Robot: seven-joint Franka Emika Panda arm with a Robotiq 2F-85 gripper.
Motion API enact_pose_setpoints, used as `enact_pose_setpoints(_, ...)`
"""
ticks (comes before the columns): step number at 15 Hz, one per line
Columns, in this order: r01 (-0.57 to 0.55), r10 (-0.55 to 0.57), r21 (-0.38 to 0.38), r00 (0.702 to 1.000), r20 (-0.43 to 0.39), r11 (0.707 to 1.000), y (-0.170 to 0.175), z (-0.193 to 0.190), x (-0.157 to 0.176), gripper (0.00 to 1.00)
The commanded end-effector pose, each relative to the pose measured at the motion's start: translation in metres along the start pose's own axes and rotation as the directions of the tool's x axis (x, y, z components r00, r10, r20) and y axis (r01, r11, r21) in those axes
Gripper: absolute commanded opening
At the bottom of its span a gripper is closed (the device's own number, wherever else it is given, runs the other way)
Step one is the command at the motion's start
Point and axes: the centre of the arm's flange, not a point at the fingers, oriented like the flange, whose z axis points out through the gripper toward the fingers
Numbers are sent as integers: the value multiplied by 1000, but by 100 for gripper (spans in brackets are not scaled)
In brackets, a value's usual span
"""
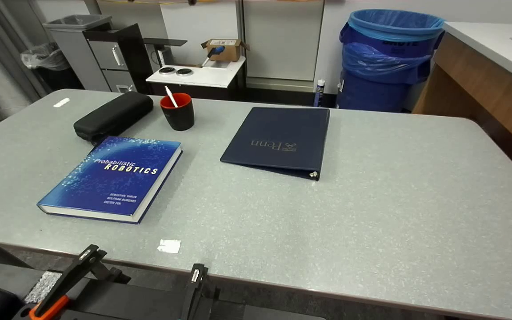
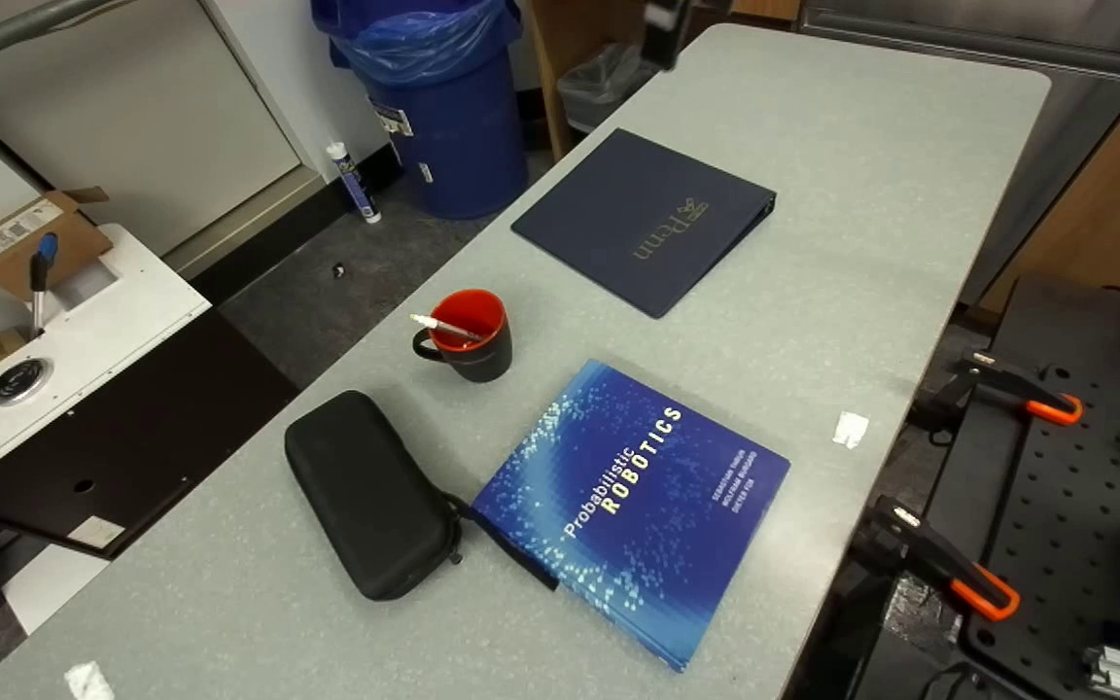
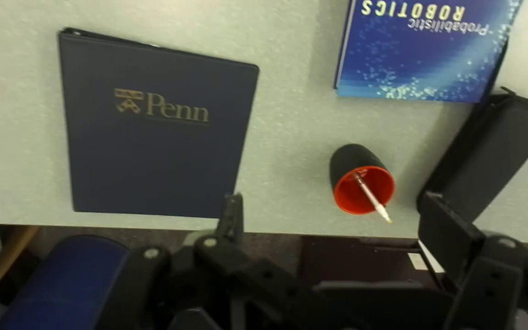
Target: Remove the pen from the mug and put it on the table
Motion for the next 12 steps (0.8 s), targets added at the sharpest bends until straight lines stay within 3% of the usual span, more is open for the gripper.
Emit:
enact_pose_setpoints(1, -3, 3, 54, 1000, -2, 999, -41, 35, 71, 100)
enact_pose_setpoints(3, 5, -6, 63, 1000, 16, 998, -55, 40, 83, 100)
enact_pose_setpoints(4, 27, -28, 42, 1000, 15, 999, -50, 38, 51, 100)
enact_pose_setpoints(12, 51, -52, 58, 998, 19, 997, -57, 49, 76, 100)
